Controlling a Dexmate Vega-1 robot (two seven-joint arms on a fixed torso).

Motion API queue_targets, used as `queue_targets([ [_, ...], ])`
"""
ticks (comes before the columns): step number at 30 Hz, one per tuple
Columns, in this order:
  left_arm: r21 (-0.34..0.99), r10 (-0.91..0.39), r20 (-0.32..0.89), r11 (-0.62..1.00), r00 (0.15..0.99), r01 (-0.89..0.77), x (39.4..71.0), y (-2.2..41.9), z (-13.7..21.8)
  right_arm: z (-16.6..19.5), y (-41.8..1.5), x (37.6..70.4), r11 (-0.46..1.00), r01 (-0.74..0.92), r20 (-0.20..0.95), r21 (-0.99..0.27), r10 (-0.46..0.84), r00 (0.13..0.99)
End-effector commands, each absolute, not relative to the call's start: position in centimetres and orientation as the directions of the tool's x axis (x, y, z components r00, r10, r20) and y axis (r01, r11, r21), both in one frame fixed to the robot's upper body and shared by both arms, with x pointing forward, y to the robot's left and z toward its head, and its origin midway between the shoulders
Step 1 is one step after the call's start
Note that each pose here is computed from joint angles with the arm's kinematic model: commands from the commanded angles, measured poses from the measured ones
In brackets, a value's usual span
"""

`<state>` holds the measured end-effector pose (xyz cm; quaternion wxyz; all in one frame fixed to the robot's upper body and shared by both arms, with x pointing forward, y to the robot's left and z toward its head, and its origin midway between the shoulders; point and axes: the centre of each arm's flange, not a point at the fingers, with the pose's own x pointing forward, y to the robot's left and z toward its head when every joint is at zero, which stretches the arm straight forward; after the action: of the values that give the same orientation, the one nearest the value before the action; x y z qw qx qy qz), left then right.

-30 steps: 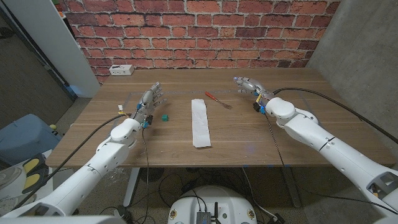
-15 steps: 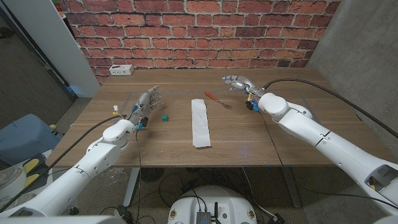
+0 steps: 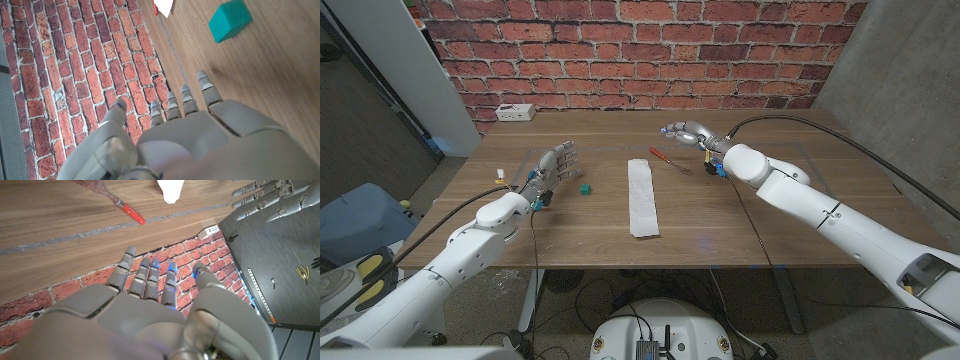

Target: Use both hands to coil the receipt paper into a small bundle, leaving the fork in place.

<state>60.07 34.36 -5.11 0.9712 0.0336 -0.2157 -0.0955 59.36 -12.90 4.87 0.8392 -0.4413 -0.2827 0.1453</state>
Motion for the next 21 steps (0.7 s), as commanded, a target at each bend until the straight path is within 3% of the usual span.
queue_targets([
  [1,0.123,-0.225,0.379,0.974,0.898,0.192,59.7,34.9,-5.2,5.3,-10.2,58.3,0.446,0.065,0.33,-0.892,0.547,0.769],
  [21,0.123,-0.237,0.346,0.971,0.908,0.207,59.4,35.4,-5.9,4.4,-6.1,57.6,0.271,0.104,0.258,-0.957,0.63,0.732],
])
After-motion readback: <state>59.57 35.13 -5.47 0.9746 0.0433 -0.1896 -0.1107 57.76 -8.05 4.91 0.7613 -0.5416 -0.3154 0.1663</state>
